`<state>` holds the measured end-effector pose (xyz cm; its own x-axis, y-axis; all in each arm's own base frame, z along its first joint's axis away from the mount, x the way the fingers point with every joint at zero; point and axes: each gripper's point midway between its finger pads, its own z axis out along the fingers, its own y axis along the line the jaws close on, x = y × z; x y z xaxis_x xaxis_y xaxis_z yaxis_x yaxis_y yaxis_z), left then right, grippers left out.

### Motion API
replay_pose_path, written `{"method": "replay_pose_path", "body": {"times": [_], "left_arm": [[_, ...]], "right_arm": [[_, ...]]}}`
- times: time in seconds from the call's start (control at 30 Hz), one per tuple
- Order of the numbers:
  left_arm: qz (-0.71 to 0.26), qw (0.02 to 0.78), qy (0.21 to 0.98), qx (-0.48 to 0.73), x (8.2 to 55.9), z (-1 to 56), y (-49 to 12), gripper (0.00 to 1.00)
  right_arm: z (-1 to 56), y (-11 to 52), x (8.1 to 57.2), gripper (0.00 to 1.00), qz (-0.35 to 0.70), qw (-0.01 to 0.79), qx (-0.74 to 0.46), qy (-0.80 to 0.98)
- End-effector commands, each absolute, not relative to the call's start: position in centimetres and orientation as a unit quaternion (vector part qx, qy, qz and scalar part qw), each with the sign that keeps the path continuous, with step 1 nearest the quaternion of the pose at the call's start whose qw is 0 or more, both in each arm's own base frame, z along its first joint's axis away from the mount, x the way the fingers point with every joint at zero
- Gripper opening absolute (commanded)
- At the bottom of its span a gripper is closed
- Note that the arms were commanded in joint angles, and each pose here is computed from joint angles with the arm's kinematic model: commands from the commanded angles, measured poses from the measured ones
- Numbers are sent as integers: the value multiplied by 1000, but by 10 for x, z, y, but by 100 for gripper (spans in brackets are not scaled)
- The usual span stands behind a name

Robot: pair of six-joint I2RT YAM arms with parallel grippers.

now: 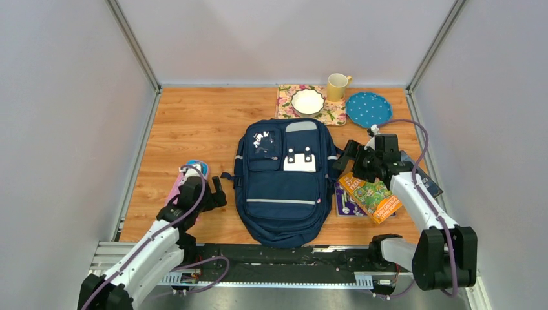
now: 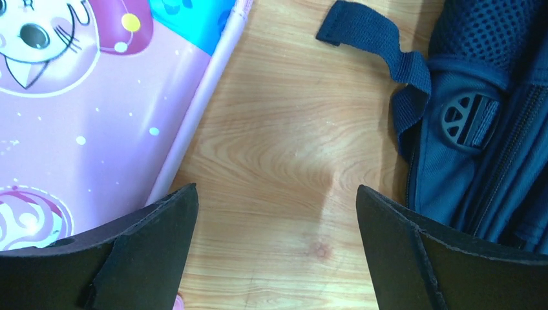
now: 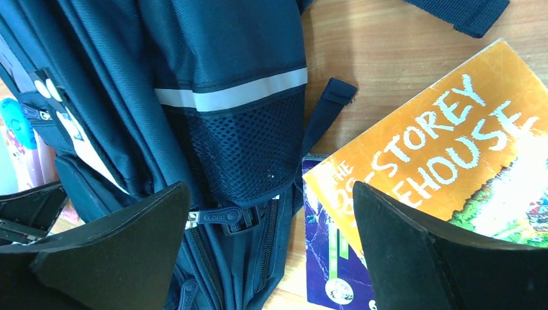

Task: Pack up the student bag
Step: Adjust the student bag at the center of the board.

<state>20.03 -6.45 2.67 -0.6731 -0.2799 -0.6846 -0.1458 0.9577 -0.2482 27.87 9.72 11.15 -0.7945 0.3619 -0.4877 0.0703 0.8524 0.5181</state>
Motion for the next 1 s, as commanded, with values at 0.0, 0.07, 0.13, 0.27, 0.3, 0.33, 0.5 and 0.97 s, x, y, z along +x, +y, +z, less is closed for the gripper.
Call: {"method": "replay_pose_path", "body": {"times": [0.0, 0.07, 0.13, 0.27, 0.3, 0.33, 0.5, 0.97], "left_arm": [[-73, 417, 900, -107, 223, 53, -61, 99], [-75, 419, 898, -109, 229, 58, -58, 99], [-76, 415, 900, -113, 232, 59, -56, 99], [-182, 394, 897, -83, 225, 68, -95, 99], [-218, 408, 883, -81, 227, 79, -105, 99], [-239, 402, 880, -81, 222, 74, -112, 99], [-324, 378, 864, -70, 201, 82, -144, 99], [-370, 293, 880, -51, 147, 33, -175, 96]], "right_arm": [[124, 104, 290, 100, 262, 310, 96, 909], [124, 106, 289, 100, 267, 311, 93, 907], [125, 108, 289, 100, 274, 311, 90, 906], [129, 115, 284, 100, 295, 303, 86, 902], [130, 117, 283, 100, 302, 300, 84, 901], [132, 119, 281, 100, 308, 299, 80, 900], [142, 120, 284, 100, 312, 309, 77, 895], [130, 128, 289, 100, 331, 291, 66, 895]]}}
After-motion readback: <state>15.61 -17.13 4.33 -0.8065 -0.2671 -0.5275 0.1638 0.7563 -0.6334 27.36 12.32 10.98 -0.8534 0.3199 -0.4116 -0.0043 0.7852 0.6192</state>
